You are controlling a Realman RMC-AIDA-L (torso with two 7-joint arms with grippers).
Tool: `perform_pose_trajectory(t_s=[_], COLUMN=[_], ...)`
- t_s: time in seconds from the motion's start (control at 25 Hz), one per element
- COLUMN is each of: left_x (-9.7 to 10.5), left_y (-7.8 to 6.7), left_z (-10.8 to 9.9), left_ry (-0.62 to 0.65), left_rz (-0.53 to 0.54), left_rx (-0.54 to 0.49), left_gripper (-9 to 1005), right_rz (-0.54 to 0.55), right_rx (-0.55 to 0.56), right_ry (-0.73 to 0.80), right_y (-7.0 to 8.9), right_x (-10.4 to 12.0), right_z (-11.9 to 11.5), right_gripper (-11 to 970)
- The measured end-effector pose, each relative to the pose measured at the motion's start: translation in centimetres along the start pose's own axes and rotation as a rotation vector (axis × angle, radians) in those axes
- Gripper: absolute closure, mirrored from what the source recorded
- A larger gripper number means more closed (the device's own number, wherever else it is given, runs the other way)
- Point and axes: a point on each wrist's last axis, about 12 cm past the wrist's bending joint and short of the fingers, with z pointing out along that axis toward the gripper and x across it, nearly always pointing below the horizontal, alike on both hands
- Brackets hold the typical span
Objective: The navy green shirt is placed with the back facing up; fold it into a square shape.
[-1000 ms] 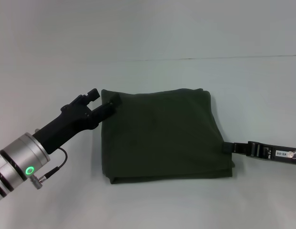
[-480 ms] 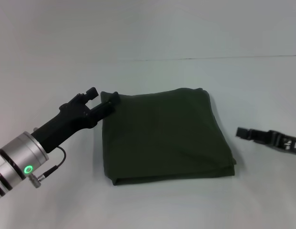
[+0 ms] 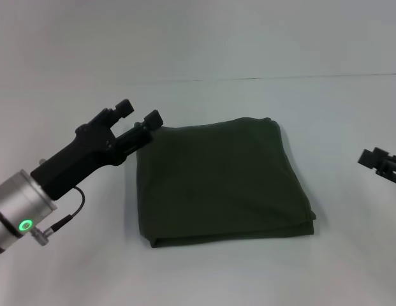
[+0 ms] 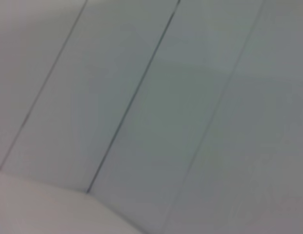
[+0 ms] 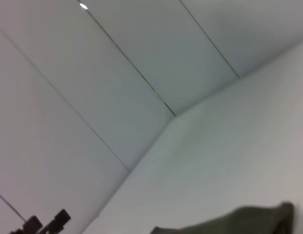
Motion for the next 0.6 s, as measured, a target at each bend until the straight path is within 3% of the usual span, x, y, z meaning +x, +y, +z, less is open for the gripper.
perform_pose_trajectory(t_s=[0.16, 0.2, 0.32, 0.6], left_x=[-0.7, -1.0, -1.0, -0.2], left_y=[-0.9, -1.6, -2.1, -3.3], left_z=[-0.4, -1.0, -1.6, -3.3], left_ry=[-0.026, -0.023, -0.002, 0.203], left_rz=[0.024, 0.057, 0.083, 0.076], left_rx=[0.094, 0.167, 0.217, 0.383], left_gripper=[89, 89, 89, 90], right_rz=[-0.126, -0.163, -0.251, -0.361], right_rx=[-0.060, -0.082, -0.145, -0.281], right_ry=[-0.017, -0.020, -0.025, 0.107], right_y=[0.9, 1.3, 2.2, 3.4], right_x=[0.1, 0.2, 0.5, 1.2], right_z=[-0.9, -1.0, -1.2, -0.6], right_gripper=[188, 153, 47, 56])
